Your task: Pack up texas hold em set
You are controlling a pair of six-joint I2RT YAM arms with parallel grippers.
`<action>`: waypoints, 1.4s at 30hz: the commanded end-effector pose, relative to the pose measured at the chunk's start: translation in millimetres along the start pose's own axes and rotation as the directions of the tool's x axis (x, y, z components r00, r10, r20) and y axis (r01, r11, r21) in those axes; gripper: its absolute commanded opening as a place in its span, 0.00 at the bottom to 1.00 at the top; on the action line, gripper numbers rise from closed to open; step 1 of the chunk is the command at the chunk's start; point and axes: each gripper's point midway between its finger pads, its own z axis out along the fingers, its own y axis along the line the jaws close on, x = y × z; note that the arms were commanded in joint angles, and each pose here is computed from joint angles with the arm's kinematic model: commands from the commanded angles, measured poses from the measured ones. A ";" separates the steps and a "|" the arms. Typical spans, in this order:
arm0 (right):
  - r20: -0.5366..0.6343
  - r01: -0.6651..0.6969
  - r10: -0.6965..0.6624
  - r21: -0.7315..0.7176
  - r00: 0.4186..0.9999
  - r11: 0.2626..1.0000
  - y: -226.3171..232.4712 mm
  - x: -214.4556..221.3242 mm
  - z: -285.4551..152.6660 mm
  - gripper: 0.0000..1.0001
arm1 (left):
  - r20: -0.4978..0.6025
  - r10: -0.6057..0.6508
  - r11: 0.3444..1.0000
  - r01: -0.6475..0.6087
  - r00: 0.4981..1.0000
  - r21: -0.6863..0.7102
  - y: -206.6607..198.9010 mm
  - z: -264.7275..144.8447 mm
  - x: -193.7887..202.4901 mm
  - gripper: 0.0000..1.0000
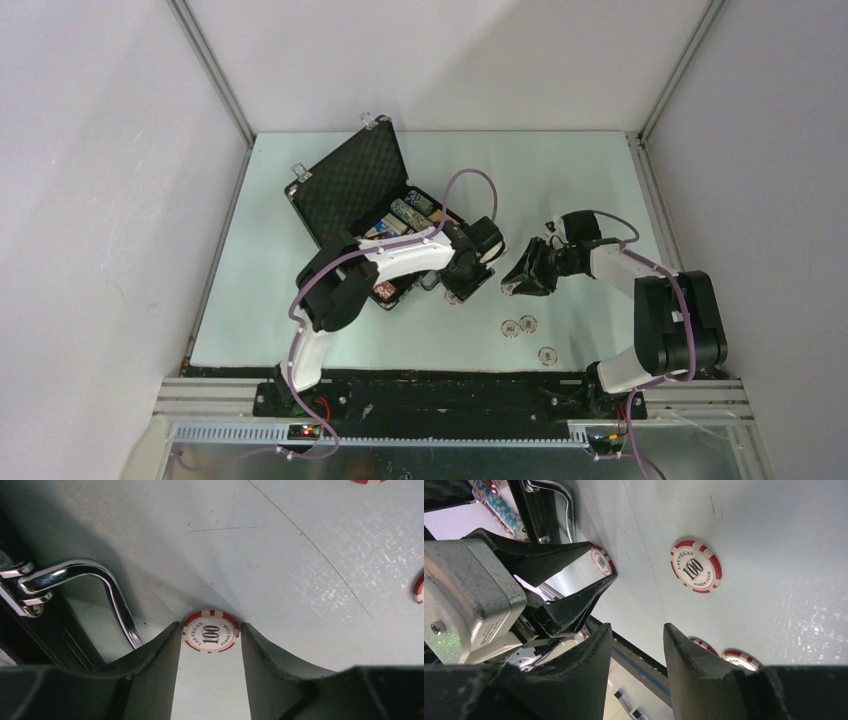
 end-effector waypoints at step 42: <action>-0.076 0.085 -0.101 -0.184 0.992 0.979 40.7 3.6 49.5 0.48 | 0.119 0.049 0.996 -0.057 0.992 0.065 -7.6 -59.6 -15.7 0.28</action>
